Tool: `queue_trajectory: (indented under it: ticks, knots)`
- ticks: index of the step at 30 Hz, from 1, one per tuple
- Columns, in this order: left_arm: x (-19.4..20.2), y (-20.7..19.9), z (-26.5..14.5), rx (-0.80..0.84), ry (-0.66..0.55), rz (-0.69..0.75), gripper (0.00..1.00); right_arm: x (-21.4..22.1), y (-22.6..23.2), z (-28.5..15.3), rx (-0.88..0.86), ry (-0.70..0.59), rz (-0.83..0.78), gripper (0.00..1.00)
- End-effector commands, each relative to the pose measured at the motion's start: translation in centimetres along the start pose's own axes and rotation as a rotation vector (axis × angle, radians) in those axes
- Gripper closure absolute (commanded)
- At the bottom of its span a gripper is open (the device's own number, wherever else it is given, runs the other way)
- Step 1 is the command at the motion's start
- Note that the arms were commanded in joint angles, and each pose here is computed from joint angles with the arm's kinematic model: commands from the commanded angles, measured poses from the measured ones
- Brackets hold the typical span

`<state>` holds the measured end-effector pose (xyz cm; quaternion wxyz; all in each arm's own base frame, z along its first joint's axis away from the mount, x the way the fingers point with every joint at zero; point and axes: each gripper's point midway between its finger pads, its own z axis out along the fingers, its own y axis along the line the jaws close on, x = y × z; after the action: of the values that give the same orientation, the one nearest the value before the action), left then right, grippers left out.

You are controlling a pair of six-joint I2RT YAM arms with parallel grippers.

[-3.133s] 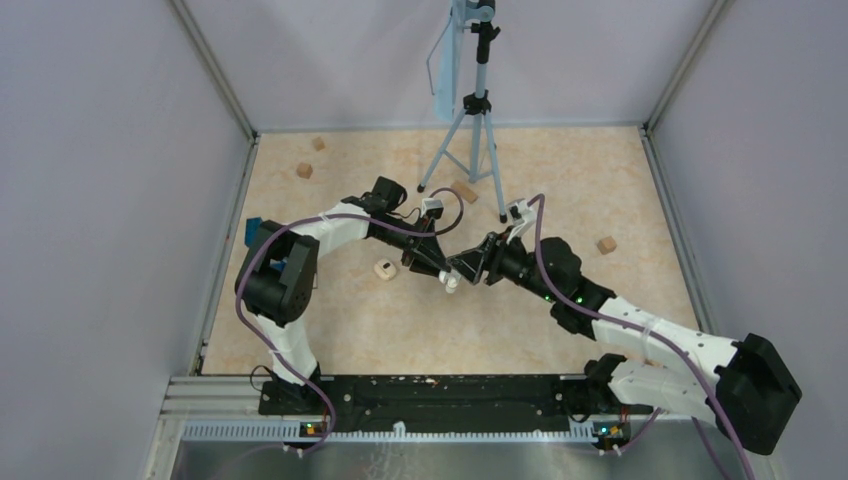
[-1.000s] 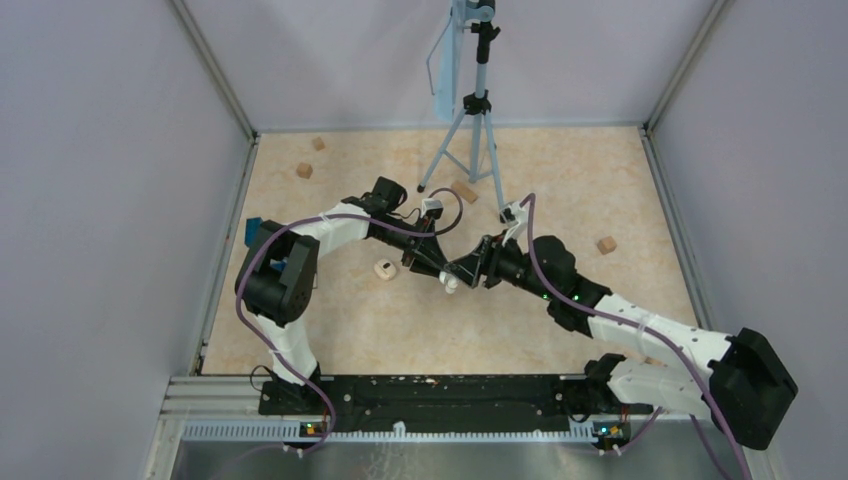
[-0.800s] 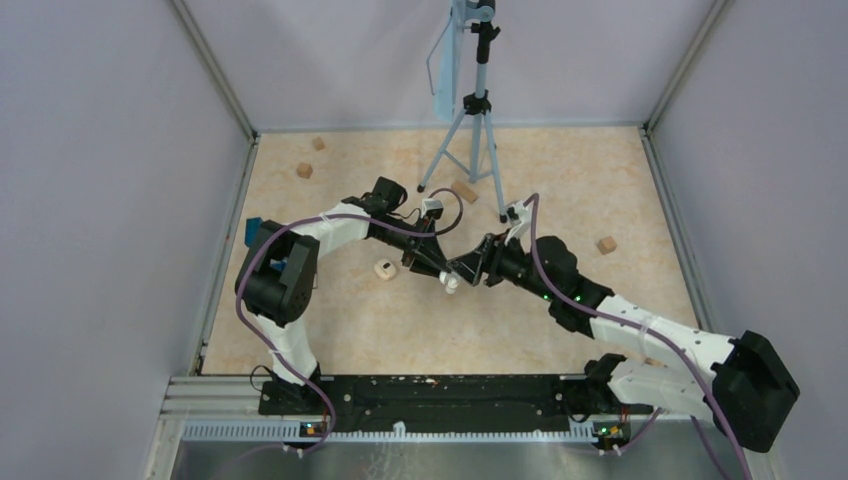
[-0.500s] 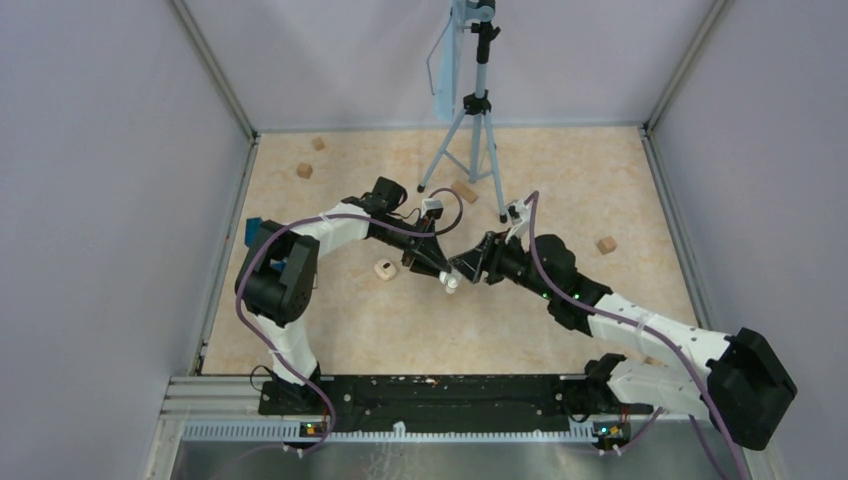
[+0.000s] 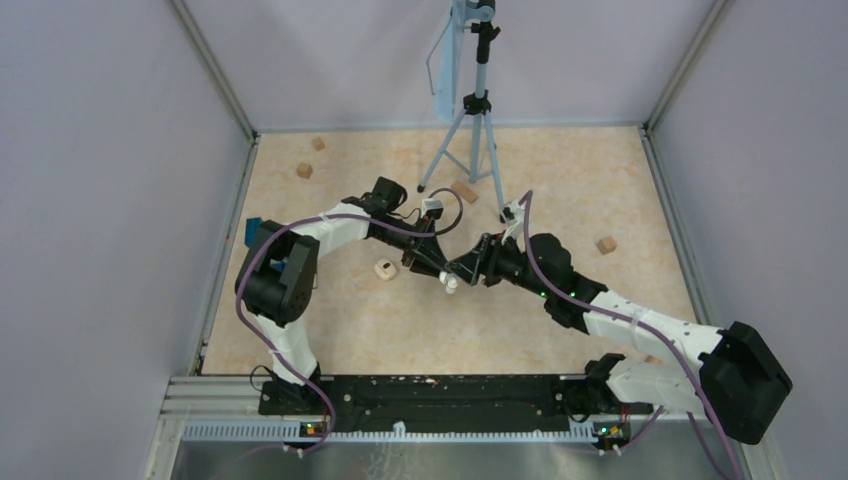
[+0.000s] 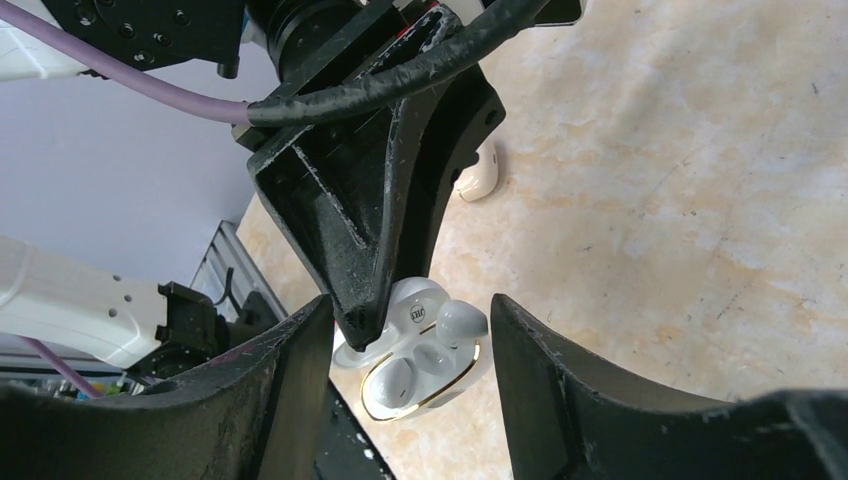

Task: Insert the wireless bluetooth earbuds into the charging case
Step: Adjust the right earbud in the right side groove of the charging case.

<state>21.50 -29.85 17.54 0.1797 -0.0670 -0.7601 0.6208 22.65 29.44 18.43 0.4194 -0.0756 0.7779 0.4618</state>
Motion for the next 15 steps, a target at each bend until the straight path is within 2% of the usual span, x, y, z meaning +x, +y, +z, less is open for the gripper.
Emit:
queue_trajectory:
  ticks: [1, 15]
  knots:
    - [0.25, -1.10, -0.35, 0.015, -0.003, 0.051, 1.00, -1.21, 1.16, -0.14, -0.053, -0.037, -0.004, 0.42]
    - [-0.13, -0.76, -0.32, 0.009, -0.012, 0.043, 1.00, -0.76, 1.33, -0.77, -0.062, -0.014, -0.026, 0.44]
